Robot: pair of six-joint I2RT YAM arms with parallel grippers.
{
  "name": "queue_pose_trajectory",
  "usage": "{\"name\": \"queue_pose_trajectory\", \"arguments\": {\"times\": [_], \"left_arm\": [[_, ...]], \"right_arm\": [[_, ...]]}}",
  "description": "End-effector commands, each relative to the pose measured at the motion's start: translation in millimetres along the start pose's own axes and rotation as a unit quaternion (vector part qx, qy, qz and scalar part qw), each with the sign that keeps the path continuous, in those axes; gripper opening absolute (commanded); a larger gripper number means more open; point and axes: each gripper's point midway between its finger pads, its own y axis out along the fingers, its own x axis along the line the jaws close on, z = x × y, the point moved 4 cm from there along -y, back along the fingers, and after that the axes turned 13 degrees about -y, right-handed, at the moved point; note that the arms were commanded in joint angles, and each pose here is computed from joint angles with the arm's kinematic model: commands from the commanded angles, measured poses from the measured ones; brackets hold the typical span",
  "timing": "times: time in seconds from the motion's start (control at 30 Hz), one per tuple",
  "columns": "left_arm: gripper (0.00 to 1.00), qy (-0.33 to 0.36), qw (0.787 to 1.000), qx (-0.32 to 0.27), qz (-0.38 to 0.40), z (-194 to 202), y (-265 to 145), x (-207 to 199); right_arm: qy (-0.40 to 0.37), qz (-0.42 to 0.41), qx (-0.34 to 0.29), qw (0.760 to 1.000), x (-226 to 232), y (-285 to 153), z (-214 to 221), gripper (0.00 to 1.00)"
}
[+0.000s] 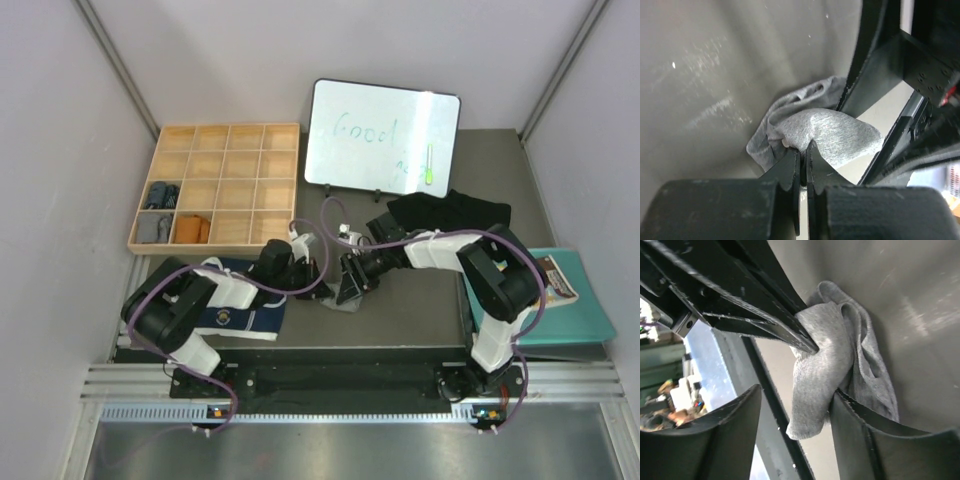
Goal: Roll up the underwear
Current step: Roll the underwear to the center of the board.
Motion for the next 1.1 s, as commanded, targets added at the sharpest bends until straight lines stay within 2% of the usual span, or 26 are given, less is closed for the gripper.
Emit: {"name": "queue_pose_trajectory", "arguments": {"times": [0.0, 0.2, 0.23, 0.37, 0.53, 0.77, 0.97, 1.07], "left_arm": [[0.00, -0.037, 0.996, 0.019, -0.074, 1.5, 6.4, 21.1], [0.00, -0.060, 0.993, 0.046, -0.093, 6.4, 9.0, 25.5], [0.00, -0.061, 0.992, 0.050, -0.097, 7.3, 9.4, 27.8], [0.00, -0.057, 0.991, 0.065, -0.101, 6.9, 11.6, 27.1], [0.00, -0.053, 0.990, 0.078, -0.106, 8.9, 10.4, 28.4], [0.00, -0.051, 0.989, 0.084, -0.111, 8.7, 11.3, 29.2], [0.00, -0.050, 0.988, 0.086, -0.115, 8.1, 10.3, 28.1], [0.00, -0.048, 0.988, 0.085, -0.116, 7.1, 9.8, 27.6]], "right_arm": [[-0.037, 0.084, -0.035, 0.995, -19.8, -7.8, -6.7, 0.58], [-0.039, 0.164, -0.081, 0.982, -16.8, -30.1, -9.7, 0.65], [-0.034, 0.187, -0.093, 0.977, -18.2, -35.1, -11.3, 0.72], [-0.044, 0.225, -0.141, 0.963, -11.6, -52.9, -14.5, 0.86], [-0.043, 0.246, -0.170, 0.953, -21.4, -60.8, -18.9, 0.90], [-0.032, 0.203, -0.138, 0.969, -37.9, -36.1, -7.2, 0.88], [-0.027, 0.156, -0.119, 0.980, -31.7, -19.3, 0.6, 0.80], [-0.027, 0.152, -0.101, 0.983, -29.0, -13.0, 6.1, 0.72]]}}
